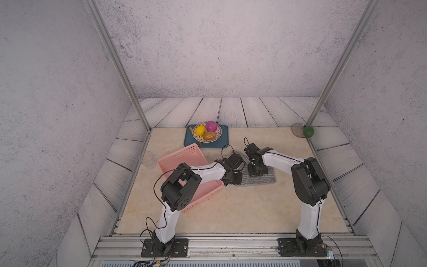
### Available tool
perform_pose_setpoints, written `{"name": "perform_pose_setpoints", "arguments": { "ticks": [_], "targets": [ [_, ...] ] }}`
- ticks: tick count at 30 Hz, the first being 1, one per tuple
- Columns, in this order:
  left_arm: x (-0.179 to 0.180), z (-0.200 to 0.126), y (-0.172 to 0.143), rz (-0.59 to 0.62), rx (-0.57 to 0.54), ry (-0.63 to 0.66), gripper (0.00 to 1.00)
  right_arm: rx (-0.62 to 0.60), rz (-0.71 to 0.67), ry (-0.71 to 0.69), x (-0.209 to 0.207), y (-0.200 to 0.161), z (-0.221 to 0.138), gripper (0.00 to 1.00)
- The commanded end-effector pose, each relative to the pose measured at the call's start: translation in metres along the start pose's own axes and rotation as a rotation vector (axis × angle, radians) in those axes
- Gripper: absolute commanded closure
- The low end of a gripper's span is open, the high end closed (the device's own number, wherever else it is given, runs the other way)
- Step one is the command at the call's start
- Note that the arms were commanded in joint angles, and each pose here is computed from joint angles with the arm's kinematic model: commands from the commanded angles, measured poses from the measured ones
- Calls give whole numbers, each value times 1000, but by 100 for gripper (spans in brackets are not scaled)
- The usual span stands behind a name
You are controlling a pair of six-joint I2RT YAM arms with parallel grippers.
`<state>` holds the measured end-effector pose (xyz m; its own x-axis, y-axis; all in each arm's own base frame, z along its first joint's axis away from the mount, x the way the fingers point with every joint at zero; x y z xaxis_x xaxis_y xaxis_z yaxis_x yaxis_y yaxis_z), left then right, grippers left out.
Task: Fold the square dishcloth
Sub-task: Flatten out the cleaning item at the center of the board.
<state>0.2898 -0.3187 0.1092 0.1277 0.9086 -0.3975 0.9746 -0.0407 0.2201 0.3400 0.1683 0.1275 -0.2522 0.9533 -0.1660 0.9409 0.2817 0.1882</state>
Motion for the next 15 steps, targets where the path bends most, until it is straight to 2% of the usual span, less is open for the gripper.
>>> {"name": "perform_pose_setpoints", "arguments": {
  "ticks": [1, 7, 15],
  "targets": [
    [9, 5, -5, -8, 28, 31, 92, -33, 1, -89, -10, 7, -22, 99],
    [12, 5, -6, -12, 29, 40, 97, -63, -5, -171, -25, 27, -36, 100],
    [13, 3, -5, -9, 25, 41, 97, -75, -5, -174, -41, 69, -34, 100]
  ]
}}
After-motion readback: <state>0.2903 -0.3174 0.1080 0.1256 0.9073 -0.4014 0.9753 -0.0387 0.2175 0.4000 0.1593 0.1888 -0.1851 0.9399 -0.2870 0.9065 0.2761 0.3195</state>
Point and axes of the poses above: each gripper's point midway between its finger pads, its own z axis out along the fingers, its own x axis along the line the jaws close on, y = z × x, the point moved 10 cm from there along -z, back along the fingers, and after that the axes turned 14 degrees about -z, right-handed, at the moved point
